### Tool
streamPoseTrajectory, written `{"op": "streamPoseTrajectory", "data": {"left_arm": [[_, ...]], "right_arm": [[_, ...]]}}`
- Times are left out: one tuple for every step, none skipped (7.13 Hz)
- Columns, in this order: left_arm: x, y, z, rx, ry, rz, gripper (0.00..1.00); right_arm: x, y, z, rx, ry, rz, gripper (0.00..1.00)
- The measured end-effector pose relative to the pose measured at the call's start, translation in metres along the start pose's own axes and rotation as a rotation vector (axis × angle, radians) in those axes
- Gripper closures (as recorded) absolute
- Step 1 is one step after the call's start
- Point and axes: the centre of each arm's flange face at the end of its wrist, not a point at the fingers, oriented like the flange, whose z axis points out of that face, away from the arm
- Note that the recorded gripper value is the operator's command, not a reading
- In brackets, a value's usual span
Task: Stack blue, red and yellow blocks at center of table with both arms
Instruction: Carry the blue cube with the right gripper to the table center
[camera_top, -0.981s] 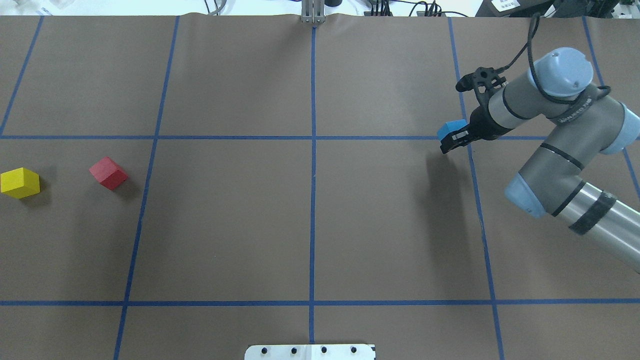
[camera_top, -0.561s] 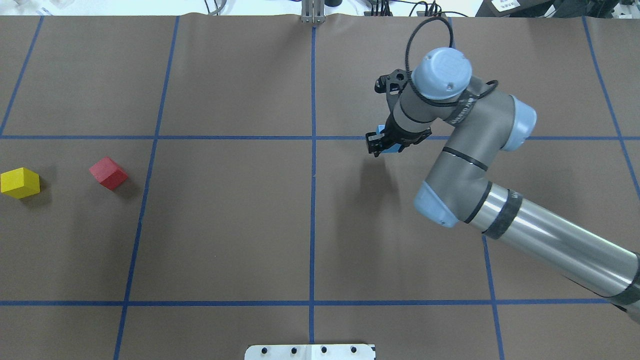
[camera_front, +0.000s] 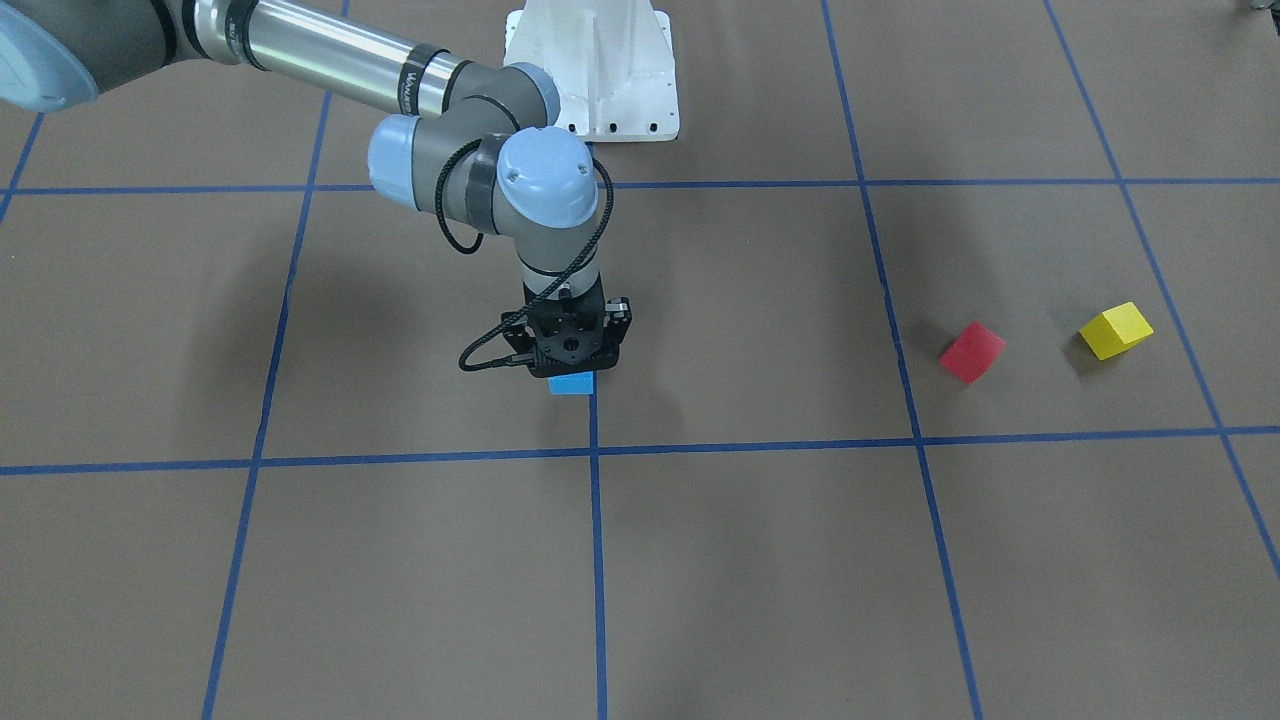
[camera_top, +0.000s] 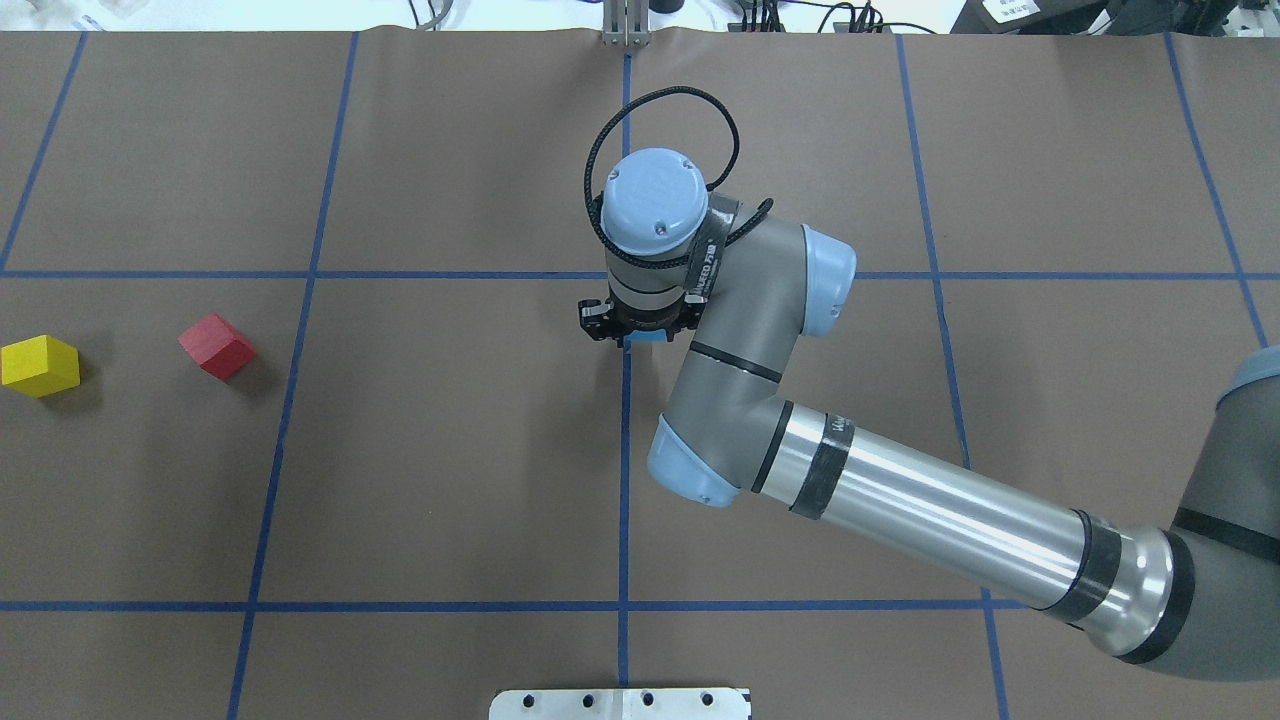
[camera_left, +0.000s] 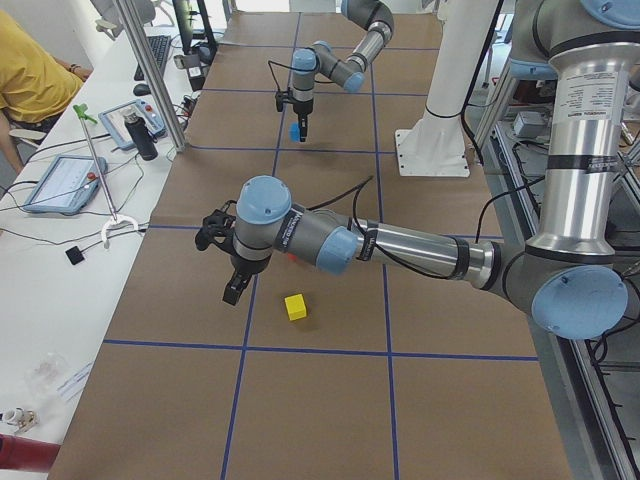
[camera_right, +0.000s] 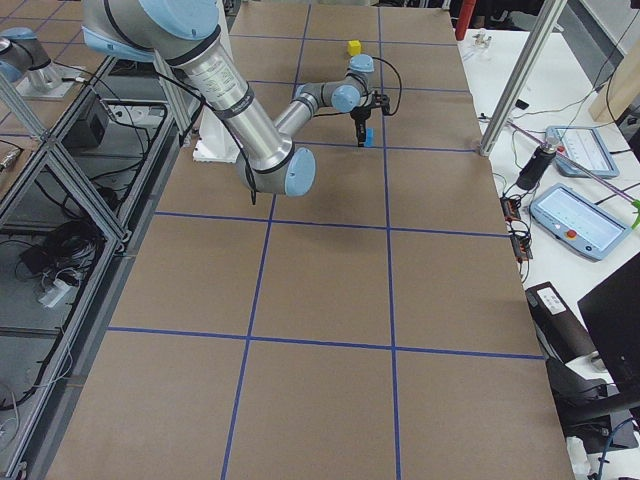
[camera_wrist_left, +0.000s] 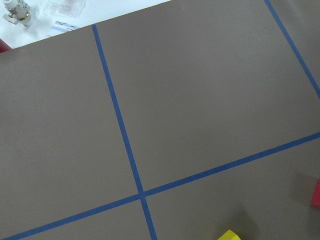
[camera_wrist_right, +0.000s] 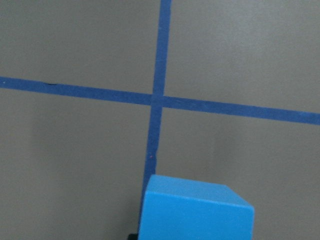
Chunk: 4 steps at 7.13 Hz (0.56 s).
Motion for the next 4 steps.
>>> {"op": "streamPoseTrajectory", "data": {"left_arm": [[0.0, 0.0, 0.0, 0.0, 0.0, 0.0, 0.0], [0.0, -0.001, 0.0, 0.001, 0.0, 0.001, 0.0], [0.001, -0.002, -0.001, 0.003, 0.0, 0.003, 0.0], [0.001, -0.003, -0.001, 0.004, 0.0, 0.004, 0.0]], "right_arm": [[-0.009, 0.007, 0.007, 0.008, 0.012, -0.008, 0.23], [-0.014, 0.013, 0.013, 0.017, 0.023, -0.018, 0.03], [-0.017, 0.019, 0.018, 0.033, 0.037, -0.026, 0.02], [-0.018, 0.021, 0.021, 0.049, 0.044, -0.031, 0.01]]}}
